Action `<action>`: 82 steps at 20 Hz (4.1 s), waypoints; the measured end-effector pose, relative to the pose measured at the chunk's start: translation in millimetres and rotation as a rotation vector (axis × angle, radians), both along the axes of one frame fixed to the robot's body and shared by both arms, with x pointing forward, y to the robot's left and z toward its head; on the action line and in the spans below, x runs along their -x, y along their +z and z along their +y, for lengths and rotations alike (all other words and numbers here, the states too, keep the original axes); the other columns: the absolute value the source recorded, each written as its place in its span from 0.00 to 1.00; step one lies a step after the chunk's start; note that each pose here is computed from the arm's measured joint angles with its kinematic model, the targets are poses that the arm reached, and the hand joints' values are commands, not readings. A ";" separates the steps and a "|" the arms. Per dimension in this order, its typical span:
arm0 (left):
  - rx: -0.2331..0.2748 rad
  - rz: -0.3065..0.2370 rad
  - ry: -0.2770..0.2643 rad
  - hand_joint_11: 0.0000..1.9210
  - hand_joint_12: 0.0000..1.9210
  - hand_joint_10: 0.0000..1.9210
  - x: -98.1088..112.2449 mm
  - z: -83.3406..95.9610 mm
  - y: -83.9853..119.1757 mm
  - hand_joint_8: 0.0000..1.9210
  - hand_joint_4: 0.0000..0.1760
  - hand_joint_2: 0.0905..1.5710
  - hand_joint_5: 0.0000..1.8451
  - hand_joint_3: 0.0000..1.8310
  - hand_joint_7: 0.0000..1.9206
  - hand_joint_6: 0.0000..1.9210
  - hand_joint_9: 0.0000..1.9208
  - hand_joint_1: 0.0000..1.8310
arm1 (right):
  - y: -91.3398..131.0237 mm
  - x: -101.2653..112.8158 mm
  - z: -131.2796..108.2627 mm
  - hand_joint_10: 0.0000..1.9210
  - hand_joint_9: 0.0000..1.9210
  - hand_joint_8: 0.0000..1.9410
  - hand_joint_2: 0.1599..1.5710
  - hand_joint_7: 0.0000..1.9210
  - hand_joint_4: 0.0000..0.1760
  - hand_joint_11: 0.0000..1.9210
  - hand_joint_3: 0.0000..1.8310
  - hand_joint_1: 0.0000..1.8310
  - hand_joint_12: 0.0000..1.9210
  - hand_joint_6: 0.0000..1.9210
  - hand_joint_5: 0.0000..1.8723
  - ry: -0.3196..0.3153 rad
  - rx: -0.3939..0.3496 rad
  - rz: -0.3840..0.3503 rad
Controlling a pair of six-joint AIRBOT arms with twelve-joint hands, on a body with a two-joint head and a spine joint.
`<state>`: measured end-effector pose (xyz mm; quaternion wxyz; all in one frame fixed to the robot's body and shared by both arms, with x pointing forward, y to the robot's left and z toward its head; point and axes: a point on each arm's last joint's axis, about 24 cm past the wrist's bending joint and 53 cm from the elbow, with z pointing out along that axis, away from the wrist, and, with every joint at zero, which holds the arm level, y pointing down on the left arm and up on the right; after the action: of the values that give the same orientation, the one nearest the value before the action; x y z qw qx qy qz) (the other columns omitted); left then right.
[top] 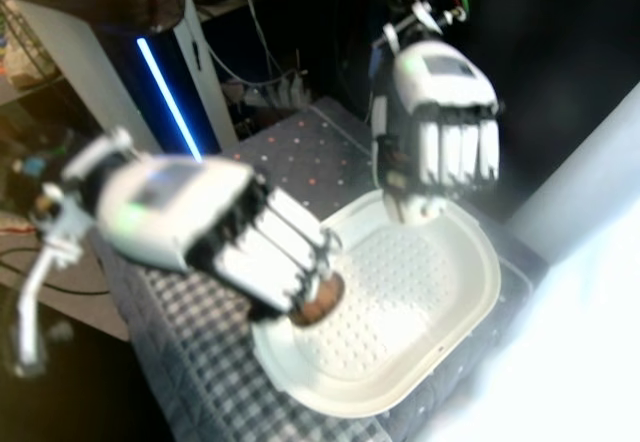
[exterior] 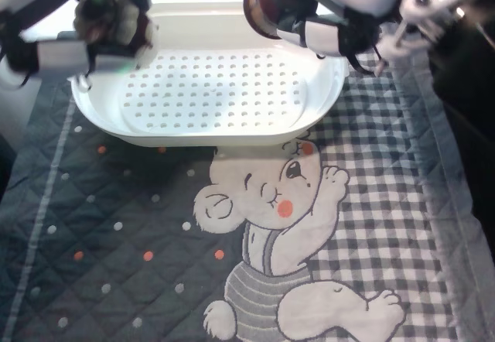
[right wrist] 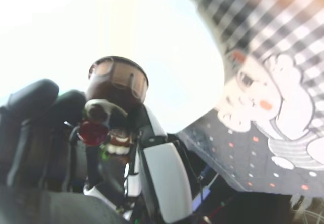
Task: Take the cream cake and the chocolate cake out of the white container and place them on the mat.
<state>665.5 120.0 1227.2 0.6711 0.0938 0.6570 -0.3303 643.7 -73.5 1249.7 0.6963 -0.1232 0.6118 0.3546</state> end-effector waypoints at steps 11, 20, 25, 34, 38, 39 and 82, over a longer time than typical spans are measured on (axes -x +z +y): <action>0.030 0.099 -0.091 0.39 0.65 0.70 103.2 -11.0 -45.5 0.67 0.00 0.75 0.37 0.00 0.38 0.68 0.46 0.73 | -57.1 105.2 -5.2 0.75 0.36 0.58 0.67 0.55 0.00 0.28 0.00 0.71 0.86 0.40 0.52 0.066 0.000 0.125; 0.110 0.411 -0.117 0.38 0.80 0.80 131.3 -23.5 -123.7 0.71 0.00 0.79 0.31 0.00 0.36 0.72 0.43 0.71 | -147.0 138.3 -26.3 0.84 0.31 0.56 0.73 0.54 0.00 0.30 0.00 0.74 0.96 0.55 0.43 0.020 -0.063 0.504; 0.135 0.520 -0.088 0.14 0.69 0.34 129.6 -15.3 -153.4 0.20 0.16 0.78 0.27 0.00 0.34 0.39 0.28 0.48 | -151.7 138.0 -25.6 0.80 0.25 0.60 0.72 0.50 0.00 0.27 0.00 0.66 0.95 0.66 0.40 0.018 -0.062 0.516; 0.174 0.546 -0.032 0.00 0.49 0.01 129.2 3.9 -156.6 0.00 1.00 0.50 0.00 0.00 0.01 0.00 0.07 0.30 | -152.3 136.3 -28.7 0.29 0.03 0.04 0.57 0.12 0.00 0.00 0.00 0.27 0.66 0.02 0.11 0.006 -0.061 0.521; 0.267 0.421 0.014 0.01 0.53 0.01 113.3 27.9 -113.9 0.01 0.86 0.51 0.09 0.00 0.13 0.01 0.14 0.28 | -126.1 127.9 -41.0 0.58 0.01 0.15 0.67 0.17 0.00 0.00 0.01 0.16 0.86 0.05 0.19 -0.023 -0.097 0.433; 0.291 0.375 0.017 0.08 0.55 0.02 110.0 32.7 -100.1 0.01 0.37 0.57 0.20 0.00 0.23 0.01 0.23 0.28 | -113.9 125.0 -44.4 0.65 0.03 0.38 0.70 0.13 0.00 0.00 0.02 0.15 0.89 0.26 0.16 -0.031 -0.124 0.389; 0.710 -0.268 0.014 0.36 0.67 0.32 102.1 95.5 99.3 0.73 0.00 0.82 0.28 0.00 0.41 0.79 0.45 0.62 | 96.5 116.2 -130.9 1.00 0.10 1.00 0.98 0.24 0.00 0.06 0.00 0.48 1.00 1.00 0.12 -0.117 -0.493 -0.273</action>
<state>563.5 215.5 1326.6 0.7439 -0.1068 0.4087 -0.5179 527.5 -204.4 1346.3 0.8004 0.0387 0.4139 0.4319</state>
